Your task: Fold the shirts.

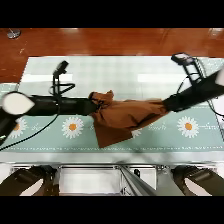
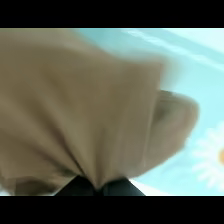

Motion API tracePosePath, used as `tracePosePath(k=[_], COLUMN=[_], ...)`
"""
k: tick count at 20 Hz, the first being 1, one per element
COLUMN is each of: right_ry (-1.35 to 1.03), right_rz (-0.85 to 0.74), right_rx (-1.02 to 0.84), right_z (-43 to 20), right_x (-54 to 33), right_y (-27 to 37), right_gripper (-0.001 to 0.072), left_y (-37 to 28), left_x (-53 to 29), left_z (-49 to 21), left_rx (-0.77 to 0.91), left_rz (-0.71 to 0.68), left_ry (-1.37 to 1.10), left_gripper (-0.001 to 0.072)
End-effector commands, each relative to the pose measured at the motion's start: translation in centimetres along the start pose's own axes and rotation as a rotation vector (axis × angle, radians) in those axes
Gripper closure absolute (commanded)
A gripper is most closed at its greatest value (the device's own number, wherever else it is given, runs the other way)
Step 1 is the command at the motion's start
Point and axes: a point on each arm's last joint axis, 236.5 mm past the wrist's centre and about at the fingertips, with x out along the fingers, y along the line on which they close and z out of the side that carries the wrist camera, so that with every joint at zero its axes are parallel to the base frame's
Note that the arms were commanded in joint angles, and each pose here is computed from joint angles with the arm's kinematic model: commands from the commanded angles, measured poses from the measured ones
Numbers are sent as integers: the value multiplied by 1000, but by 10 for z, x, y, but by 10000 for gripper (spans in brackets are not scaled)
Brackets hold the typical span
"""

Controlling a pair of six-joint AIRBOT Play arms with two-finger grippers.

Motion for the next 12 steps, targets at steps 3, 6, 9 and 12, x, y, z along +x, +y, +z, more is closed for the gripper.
tracePosePath(k=[3, 6, 9, 12], right_ry=[-69, -102, -173, -129], right_rz=[9, 141, 313, 259], right_rx=[112, 250, 264, 317], right_z=[81, 128, 161, 130], right_x=[84, 89, 56, 20], right_y=[-17, -22, -26, -90], right_gripper=[684, 598, 84, 83], left_y=[69, 95, 100, 135], left_x=[60, 59, 35, -30], left_z=[48, 90, 112, 122], left_rx=[-129, -205, -185, -209], left_rz=[119, 134, 103, 151], left_ry=[-107, -133, -63, -22], left_gripper=[668, 572, 5, 5])
